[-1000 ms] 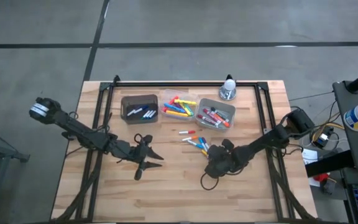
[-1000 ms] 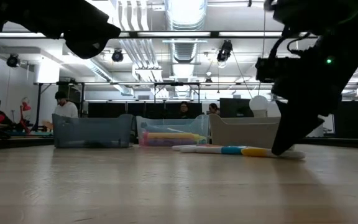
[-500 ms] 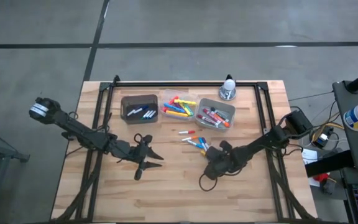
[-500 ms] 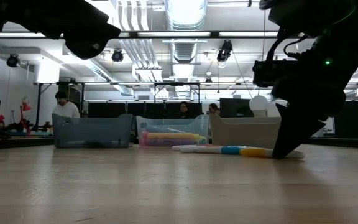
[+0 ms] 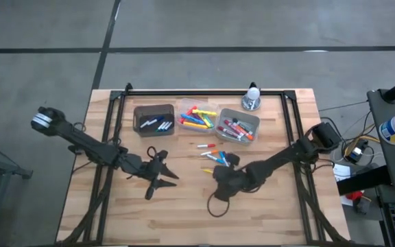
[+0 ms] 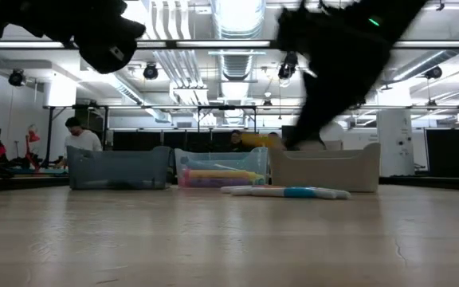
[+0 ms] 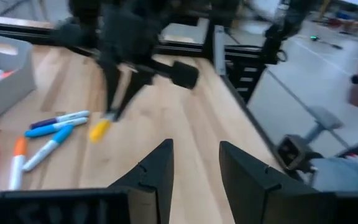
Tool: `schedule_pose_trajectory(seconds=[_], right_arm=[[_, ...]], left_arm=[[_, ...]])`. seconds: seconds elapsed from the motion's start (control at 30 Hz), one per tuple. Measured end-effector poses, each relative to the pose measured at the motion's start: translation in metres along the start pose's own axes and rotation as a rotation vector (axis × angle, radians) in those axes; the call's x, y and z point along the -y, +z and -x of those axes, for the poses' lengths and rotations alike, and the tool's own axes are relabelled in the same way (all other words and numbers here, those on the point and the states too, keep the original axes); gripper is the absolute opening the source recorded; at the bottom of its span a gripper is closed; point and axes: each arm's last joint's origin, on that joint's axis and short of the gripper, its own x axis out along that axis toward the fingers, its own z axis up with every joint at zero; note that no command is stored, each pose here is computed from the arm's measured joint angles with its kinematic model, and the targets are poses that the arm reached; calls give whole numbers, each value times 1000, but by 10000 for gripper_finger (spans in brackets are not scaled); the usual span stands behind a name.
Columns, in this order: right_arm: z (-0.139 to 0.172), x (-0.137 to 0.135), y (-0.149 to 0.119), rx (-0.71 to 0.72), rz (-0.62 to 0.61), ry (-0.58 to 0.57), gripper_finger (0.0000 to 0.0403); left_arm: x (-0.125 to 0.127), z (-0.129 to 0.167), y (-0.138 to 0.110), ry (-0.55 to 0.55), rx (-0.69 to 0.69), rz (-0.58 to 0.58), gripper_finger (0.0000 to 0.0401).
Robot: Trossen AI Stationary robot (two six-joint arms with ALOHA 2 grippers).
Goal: Pick & Place Markers
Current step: Put the yellow mini marker into the black bin
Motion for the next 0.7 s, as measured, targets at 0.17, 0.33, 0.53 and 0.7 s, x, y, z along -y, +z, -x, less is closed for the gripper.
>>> schedule_pose_trajectory(seconds=[0.17,0.33,0.53,0.7], right_arm=[[11,-1,39,102,87,-1,25],[20,4,68,183,157,-47,25],[37,-2,92,280,163,-26,25],[42,-6,103,376,149,4,24]], left_arm=[[2,7,5,-47,6,19,122],[0,14,3,-21,-47,19,122],[-5,15,-2,102,-80,19,122],[-11,13,1,213,-28,22,122]])
